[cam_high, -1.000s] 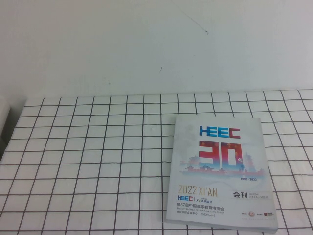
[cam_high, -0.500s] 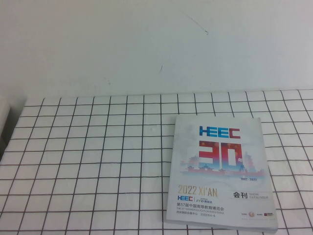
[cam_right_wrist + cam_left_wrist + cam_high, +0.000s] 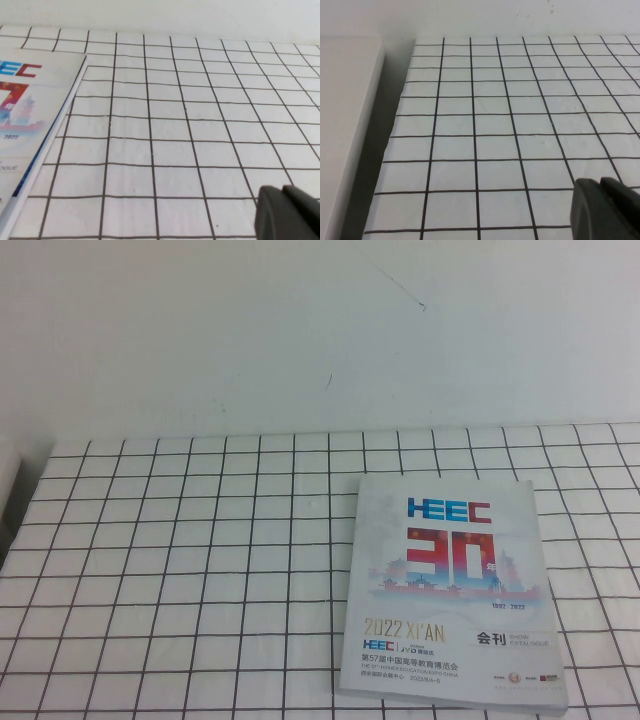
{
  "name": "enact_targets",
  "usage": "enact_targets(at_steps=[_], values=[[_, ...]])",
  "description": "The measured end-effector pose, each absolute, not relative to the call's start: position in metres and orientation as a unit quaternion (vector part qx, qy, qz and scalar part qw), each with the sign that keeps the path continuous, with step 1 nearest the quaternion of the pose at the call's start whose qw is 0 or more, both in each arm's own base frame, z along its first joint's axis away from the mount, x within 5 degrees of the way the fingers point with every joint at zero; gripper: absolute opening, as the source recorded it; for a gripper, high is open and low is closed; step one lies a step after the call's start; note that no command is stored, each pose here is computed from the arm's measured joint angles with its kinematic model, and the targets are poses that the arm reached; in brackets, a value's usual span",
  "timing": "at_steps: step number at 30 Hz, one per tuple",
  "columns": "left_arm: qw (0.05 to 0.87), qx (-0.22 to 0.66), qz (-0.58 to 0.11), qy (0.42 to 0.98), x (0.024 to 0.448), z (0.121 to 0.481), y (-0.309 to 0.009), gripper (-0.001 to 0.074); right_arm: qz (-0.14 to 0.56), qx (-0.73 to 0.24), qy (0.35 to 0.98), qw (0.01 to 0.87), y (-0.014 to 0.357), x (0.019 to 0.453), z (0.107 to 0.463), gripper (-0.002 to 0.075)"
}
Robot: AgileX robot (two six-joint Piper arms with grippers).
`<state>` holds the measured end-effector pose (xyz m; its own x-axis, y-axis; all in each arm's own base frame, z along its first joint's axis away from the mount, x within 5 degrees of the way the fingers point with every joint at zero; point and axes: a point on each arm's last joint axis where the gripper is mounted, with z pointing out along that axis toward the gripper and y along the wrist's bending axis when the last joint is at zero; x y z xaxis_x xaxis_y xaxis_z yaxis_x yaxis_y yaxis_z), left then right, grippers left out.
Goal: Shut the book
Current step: 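Close the open booklet and leave it lying on the table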
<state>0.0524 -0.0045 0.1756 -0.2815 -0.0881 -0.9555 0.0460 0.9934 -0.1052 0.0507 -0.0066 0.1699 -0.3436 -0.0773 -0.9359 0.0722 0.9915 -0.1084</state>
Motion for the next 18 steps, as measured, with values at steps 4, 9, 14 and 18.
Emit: enact_targets(at_steps=[4,9,14,18], values=[[0.599,-0.013,-0.056,0.799,0.0524,0.1756,-0.0045,-0.0004,-0.062,0.000,0.817,0.573,-0.0064,0.0507,0.1699,-0.0003],[0.599,-0.013,-0.056,0.799,0.0524,0.1756,-0.0045,-0.0004,-0.061,0.001,0.817,0.573,-0.0064,0.0507,0.1699,-0.0003],[0.599,-0.013,-0.056,0.799,0.0524,0.1756,-0.0045,-0.0004,-0.061,0.001,0.817,0.574,-0.0064,0.0508,0.1700,-0.0003],[0.599,-0.013,-0.056,0.799,0.0524,0.1756,-0.0045,-0.0004,-0.061,0.001,0.816,0.574,-0.0064,0.0508,0.1701,-0.0003]])
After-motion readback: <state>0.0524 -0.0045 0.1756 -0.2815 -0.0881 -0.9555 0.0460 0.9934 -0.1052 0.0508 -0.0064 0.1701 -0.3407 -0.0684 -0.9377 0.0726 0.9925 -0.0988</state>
